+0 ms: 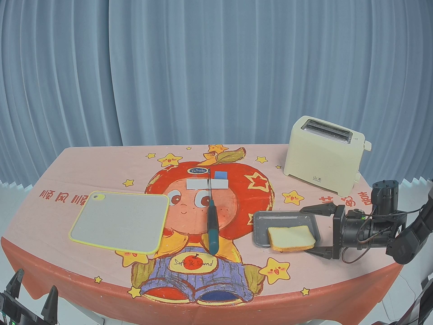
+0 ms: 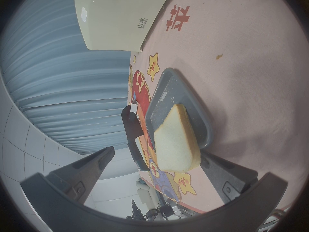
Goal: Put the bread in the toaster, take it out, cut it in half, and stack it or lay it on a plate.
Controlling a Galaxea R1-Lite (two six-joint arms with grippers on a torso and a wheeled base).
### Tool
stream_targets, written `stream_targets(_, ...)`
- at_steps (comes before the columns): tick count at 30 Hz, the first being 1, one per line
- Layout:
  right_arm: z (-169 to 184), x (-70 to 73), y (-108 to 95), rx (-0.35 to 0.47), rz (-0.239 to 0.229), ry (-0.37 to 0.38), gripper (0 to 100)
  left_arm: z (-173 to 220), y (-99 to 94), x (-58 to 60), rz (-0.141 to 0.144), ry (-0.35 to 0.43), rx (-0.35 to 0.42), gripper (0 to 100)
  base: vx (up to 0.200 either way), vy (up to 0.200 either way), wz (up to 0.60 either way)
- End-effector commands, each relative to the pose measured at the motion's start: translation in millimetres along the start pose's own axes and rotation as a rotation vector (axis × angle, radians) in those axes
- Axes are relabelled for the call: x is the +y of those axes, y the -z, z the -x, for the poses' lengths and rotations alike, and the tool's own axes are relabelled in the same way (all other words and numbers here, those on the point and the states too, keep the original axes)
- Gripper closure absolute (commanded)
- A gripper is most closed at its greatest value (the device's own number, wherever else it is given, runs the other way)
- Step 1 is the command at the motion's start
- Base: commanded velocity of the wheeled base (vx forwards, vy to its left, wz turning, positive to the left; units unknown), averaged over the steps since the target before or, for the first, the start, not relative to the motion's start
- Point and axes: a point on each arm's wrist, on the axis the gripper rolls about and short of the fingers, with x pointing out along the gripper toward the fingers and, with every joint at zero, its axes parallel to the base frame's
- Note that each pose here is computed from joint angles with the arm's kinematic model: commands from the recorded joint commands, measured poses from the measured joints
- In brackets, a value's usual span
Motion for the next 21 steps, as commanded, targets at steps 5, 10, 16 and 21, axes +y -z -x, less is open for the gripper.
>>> stream_targets(5,1,2.3,1,0.001,0.006,-0.011,0,-1,4.9,0.0,0.0,0.0,0.017,0,0.0,0.0,0.0)
stream_targets(10,1,2.3,1,0.001,0.006,-0.011,0,-1,4.9,0.0,0.0,0.0,0.017,0,0.0,0.0,0.0)
stream_targets(16,0,-3.6,1,0.005,-0.008,0.012,100,-1,4.9,0.0,0.0,0.0,0.017,0,0.0,0.0,0.0)
stream_targets(21,-5,-10.7,0,0.009,-0.026,0.042,100,-1,4.9,0.0,0.0,0.0,0.017,0,0.0,0.0,0.0)
